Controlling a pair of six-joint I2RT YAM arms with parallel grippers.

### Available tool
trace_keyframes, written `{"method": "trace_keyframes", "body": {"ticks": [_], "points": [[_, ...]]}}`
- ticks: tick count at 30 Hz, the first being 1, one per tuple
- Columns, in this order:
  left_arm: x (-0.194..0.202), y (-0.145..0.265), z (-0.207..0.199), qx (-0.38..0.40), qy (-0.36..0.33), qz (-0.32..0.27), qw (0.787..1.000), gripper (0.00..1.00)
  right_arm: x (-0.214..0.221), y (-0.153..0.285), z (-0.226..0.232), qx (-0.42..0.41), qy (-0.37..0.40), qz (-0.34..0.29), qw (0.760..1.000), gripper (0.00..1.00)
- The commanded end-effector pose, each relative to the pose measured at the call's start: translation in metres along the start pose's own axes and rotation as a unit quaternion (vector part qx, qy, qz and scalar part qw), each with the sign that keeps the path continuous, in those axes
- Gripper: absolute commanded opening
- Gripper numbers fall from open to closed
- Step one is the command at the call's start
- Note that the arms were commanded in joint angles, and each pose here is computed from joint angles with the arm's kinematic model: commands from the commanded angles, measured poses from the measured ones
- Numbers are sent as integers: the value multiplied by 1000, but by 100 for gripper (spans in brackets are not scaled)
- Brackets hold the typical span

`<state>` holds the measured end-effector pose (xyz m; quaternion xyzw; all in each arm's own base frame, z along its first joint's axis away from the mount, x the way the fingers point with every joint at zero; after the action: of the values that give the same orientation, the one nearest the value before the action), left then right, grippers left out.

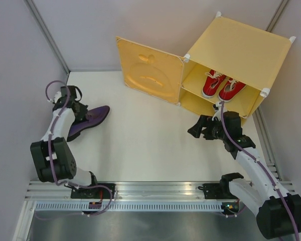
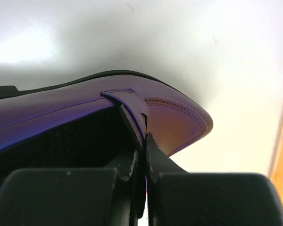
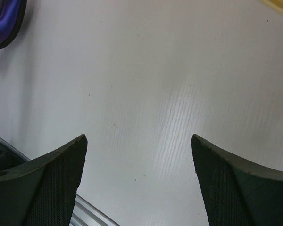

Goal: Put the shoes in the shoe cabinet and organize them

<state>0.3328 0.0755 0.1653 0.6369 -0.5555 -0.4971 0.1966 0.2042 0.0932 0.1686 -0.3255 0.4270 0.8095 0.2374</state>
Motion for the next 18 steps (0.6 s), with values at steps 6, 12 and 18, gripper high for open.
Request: {"method": "trace_keyframes", "body": {"ticks": [6,12,18], "points": [[104,89,-29,139,-3,56,989,2,-12,8,9,-22,27,-43,998,94],[194,122,-48,180,-47,116,976,2,-13,13,12,-24,32,-51,998,94],[267,147,-68,202,-62,136,968,2,-13,15,12,-17,33,-54,998,93]]}}
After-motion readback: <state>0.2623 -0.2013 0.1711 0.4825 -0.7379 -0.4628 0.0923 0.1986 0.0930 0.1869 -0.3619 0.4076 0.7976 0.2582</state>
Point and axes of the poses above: each gripper's point midway between its finger pads, its own y axis back along the fingers, its own z axis along the line the jaws close on, x = y × z, the point moved 7 cm from there along y, back along the fingers, and after that the axes turned 10 degrees about y, right-handed, at the moved point
